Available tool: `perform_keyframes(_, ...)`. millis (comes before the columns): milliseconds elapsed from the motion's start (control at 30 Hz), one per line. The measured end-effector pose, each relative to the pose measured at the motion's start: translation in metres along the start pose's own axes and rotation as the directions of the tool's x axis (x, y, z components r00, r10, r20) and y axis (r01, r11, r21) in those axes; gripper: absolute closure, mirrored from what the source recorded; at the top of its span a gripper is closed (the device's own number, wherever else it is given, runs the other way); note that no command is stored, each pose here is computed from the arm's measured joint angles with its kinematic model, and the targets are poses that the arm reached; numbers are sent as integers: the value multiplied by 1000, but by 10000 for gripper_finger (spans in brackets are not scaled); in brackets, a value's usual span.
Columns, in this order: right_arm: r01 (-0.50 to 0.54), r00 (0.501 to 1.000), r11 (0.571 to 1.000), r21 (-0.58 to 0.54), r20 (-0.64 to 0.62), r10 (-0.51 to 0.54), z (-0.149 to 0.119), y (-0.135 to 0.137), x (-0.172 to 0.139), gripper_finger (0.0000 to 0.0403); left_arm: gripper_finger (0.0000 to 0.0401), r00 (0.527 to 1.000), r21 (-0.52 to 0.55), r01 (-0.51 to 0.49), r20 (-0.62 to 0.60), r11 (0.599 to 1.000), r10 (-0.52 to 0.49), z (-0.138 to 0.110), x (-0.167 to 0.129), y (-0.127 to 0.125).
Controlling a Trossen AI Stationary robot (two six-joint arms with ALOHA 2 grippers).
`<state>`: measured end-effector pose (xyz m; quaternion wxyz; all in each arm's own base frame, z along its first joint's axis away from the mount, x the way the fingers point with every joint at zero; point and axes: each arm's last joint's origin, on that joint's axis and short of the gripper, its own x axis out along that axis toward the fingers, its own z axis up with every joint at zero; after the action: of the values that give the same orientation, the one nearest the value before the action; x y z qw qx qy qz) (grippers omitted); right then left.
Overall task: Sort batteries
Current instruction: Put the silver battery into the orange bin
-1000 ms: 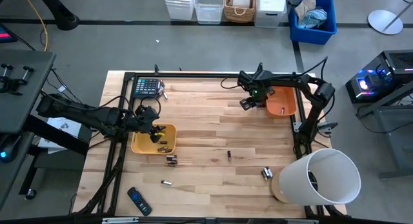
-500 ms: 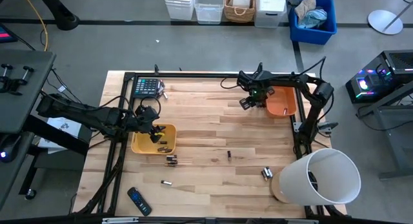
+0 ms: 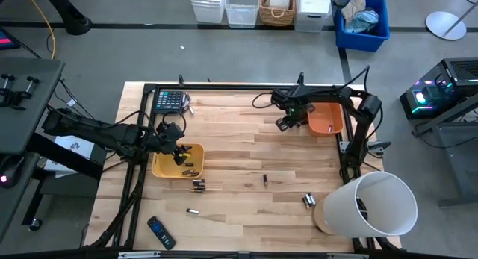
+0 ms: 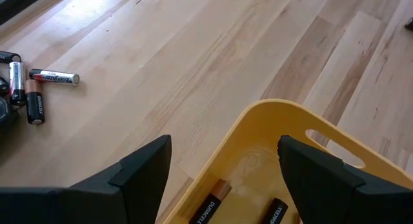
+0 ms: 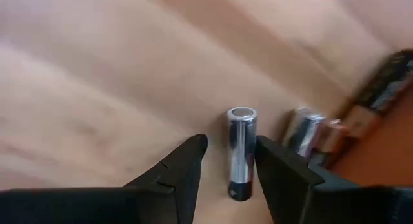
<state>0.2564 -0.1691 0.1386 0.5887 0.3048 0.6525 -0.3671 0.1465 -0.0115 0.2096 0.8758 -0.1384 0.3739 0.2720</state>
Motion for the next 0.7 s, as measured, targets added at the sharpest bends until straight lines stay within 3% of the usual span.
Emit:
perform_keyframes(100,-21,1000,999,-32,-12,20,-2,6,1,275,130,1000,0,-3,2,1000,3,0,0,0)
perform_keyframes(267,-63,998,996,-57,-7,63,-4,13,-2,368,130,1000,0,-4,3,1000,4,0,0,0)
perform_keyframes(367,-178,984,981,-71,1,179,2,21,-14,368,130,1000,1,-4,3,1000,4,0,0,0)
perform_keyframes(467,-225,969,970,-92,87,232,4,20,-48,368,130,1000,0,-4,3,1000,4,0,0,0)
perform_keyframes(600,-182,959,982,-43,211,187,1,-1,-91,368,130,1000,0,-3,3,1000,3,0,0,0)
perform_keyframes(700,-98,963,993,64,258,78,-13,-25,-113,368,130,1000,0,-3,3,1000,3,0,0,0)
